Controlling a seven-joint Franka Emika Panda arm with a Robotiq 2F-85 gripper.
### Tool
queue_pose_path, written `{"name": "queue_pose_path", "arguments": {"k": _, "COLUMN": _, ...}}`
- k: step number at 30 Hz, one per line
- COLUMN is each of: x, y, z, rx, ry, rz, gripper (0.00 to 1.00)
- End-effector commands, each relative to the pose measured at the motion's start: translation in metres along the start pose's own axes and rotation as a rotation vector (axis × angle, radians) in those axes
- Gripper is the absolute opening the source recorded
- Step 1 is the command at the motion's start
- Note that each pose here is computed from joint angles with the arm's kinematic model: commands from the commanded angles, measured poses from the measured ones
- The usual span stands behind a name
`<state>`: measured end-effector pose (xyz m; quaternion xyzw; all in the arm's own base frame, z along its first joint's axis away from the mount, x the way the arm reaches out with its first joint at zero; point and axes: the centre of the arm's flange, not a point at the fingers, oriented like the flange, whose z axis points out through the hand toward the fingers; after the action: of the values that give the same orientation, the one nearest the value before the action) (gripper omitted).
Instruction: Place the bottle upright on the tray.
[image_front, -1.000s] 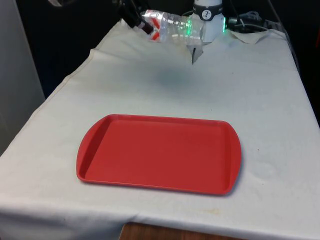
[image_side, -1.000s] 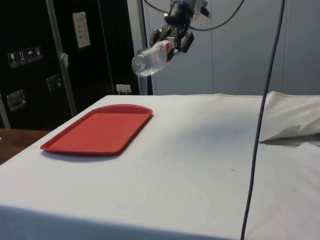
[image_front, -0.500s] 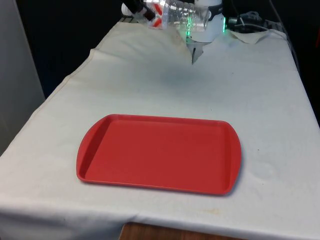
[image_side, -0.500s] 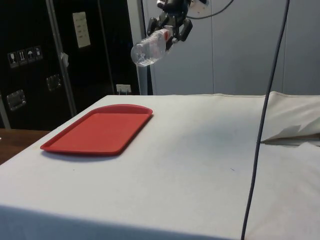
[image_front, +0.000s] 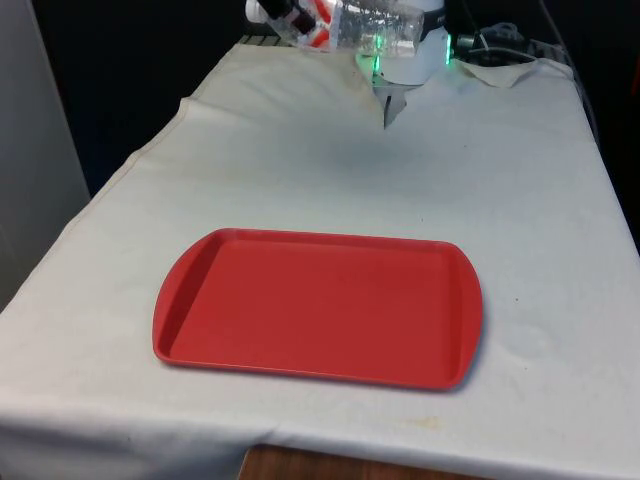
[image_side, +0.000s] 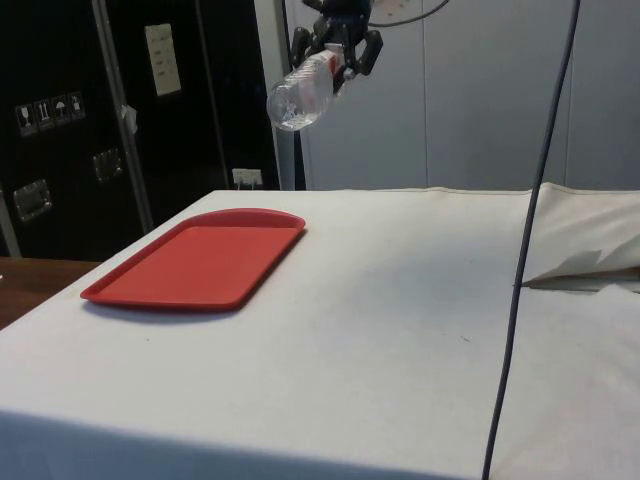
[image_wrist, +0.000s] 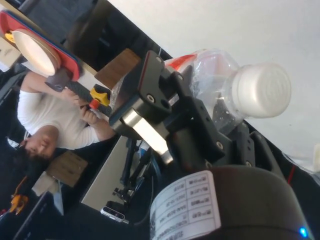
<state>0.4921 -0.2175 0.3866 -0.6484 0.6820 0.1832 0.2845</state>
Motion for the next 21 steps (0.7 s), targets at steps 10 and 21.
{"name": "queue_pose_path", "arguments": {"k": 10, "x": 0.0024, "y": 0.0038, "z": 0.0038, "rx": -0.016, "ry": -0.002, "rz": -0.038, "gripper": 0.33}}
{"name": "queue_pose_path", "arguments": {"k": 21, "x": -0.0016, "y": -0.0012, "z": -0.0005, "rx": -0.016, "ry": 0.006, "rz": -0.040, "gripper": 0.33}}
